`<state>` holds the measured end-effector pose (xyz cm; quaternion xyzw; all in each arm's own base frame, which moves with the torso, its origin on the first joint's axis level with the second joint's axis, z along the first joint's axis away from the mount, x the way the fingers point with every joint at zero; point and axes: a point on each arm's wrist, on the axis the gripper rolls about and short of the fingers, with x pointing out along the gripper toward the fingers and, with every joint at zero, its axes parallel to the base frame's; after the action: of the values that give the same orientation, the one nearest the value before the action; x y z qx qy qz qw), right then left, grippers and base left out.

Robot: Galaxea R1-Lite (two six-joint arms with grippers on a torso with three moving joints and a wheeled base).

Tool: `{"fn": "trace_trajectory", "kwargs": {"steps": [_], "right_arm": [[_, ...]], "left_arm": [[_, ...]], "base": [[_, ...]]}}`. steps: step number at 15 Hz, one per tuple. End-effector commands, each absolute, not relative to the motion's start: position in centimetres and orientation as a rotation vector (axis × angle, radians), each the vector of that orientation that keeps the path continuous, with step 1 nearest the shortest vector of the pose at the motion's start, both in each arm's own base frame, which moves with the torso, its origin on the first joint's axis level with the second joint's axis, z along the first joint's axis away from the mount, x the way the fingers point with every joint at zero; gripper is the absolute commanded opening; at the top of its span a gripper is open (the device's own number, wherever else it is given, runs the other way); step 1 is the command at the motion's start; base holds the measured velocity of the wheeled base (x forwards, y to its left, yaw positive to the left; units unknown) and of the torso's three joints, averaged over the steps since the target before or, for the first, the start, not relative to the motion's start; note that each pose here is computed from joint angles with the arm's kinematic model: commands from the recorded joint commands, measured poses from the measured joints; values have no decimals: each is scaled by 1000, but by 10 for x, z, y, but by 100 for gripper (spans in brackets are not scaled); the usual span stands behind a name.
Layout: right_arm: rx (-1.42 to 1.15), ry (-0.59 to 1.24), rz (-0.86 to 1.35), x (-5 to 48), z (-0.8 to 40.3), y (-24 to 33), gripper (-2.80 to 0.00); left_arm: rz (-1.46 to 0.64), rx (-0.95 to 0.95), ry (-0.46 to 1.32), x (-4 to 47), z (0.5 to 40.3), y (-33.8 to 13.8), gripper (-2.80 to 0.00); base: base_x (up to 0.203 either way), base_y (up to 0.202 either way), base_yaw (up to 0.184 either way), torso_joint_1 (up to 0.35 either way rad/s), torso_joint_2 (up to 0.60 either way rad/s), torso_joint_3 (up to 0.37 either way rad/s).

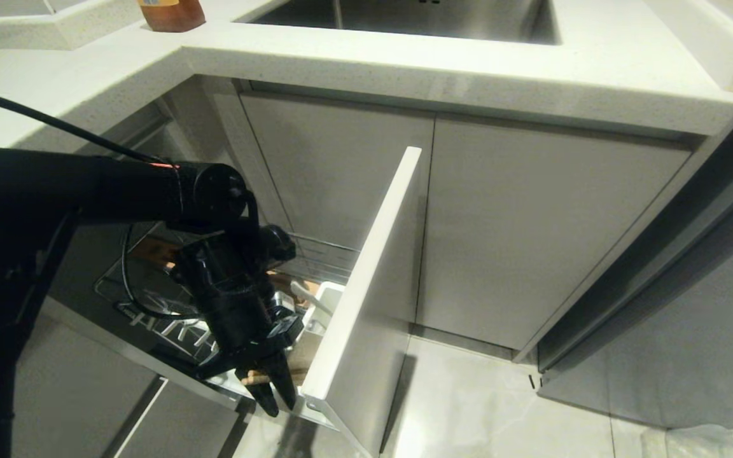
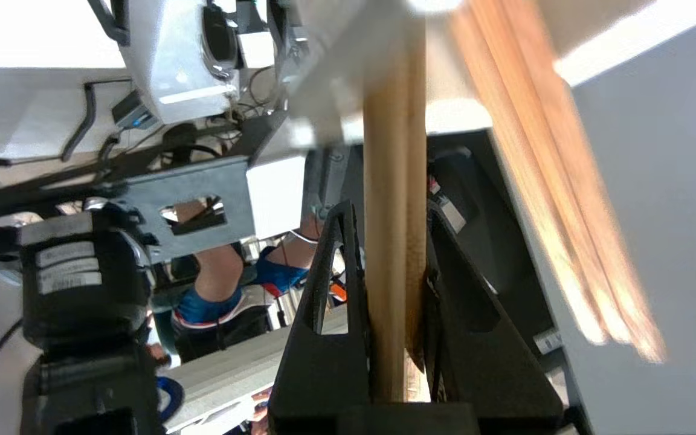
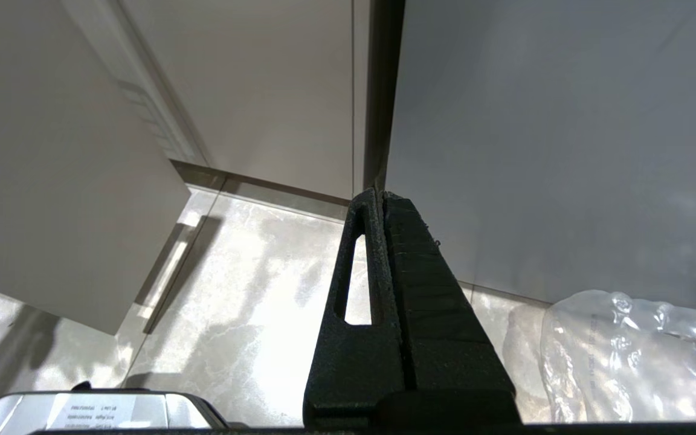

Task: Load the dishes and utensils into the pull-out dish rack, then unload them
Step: Take the chopsticks out of the cupboard

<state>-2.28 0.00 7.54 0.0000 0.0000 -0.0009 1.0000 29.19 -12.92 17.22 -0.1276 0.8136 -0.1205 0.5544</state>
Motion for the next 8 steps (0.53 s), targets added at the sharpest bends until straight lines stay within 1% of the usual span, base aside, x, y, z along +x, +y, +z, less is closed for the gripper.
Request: {"fn": "trace_trajectory", "kwargs": {"steps": [1,8], "right_arm": [[0,1,0,-23,75,0,-280],[0,2,-2,-23,75,0,-280]], "left_arm": [[-311,-311,1887,283,188,-127,-280],[-342,-315,1820,264,216,-121,-280]], "base": [[0,0,0,0,0,0],[0,0,0,0,0,0]]}}
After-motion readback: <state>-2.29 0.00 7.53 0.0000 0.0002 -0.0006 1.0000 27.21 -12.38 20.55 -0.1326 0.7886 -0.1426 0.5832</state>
